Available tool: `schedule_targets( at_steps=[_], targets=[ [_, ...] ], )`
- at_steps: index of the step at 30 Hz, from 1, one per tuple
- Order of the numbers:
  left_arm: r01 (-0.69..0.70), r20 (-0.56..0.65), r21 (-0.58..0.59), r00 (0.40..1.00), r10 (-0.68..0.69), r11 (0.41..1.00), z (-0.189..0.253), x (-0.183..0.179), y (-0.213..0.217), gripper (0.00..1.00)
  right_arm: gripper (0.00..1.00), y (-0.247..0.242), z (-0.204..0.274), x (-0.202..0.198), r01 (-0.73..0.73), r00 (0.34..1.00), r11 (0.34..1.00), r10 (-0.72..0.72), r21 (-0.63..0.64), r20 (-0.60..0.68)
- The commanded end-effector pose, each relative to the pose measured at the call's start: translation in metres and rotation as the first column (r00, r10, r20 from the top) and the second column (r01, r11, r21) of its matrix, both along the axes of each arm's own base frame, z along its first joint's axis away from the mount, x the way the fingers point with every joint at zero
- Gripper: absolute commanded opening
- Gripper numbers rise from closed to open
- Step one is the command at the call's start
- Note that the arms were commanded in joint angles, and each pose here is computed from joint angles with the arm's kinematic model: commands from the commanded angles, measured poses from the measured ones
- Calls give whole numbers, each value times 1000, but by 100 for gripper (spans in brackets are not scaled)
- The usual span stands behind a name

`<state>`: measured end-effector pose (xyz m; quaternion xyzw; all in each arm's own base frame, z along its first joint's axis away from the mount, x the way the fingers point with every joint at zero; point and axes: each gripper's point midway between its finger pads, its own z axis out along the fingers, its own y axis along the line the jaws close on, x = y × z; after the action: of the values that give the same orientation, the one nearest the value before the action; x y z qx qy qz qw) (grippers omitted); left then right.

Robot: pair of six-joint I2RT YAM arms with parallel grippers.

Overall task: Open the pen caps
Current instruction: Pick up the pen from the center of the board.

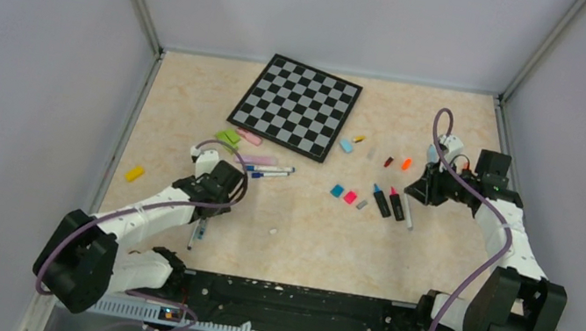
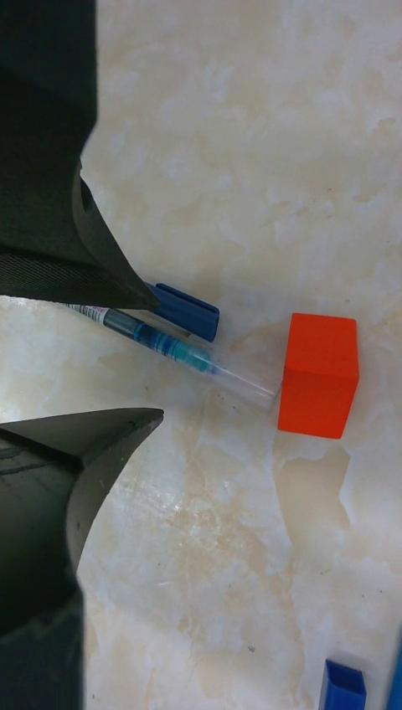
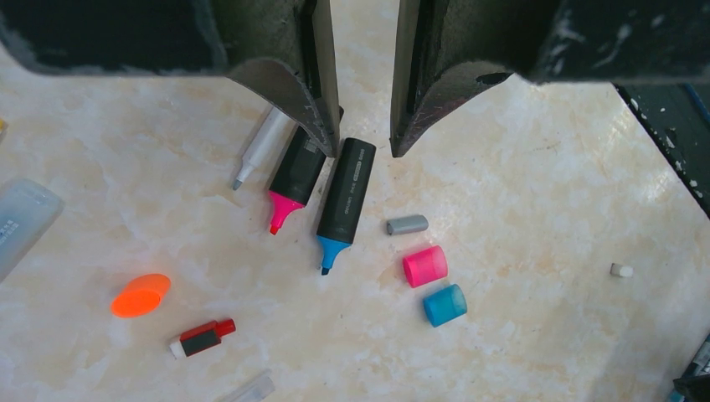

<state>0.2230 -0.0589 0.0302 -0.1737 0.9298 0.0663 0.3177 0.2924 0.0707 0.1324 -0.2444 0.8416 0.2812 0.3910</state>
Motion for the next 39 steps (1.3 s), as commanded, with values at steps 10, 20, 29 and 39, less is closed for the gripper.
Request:
schedule_targets(
  at_steps=[10, 20, 29, 39],
  targets=[
    [-48, -13, -18, 999, 47, 999, -8, -4, 6, 41, 28, 0, 10, 2, -14, 998, 1000, 15, -7, 53],
    [-38, -81, -53, 996, 33, 998, -20, -11, -3, 31, 28, -1, 11, 2, -13, 998, 1000, 13, -9, 54],
    [29, -118, -204, 991, -54, 979, -22, -20, -32, 16, 28, -1, 11, 3, -12, 998, 1000, 13, -12, 54],
    [60, -109, -325, 989, -100, 944, -25, -16, -58, 17, 28, -2, 11, 3, -9, 998, 1000, 10, -17, 54]
  ],
)
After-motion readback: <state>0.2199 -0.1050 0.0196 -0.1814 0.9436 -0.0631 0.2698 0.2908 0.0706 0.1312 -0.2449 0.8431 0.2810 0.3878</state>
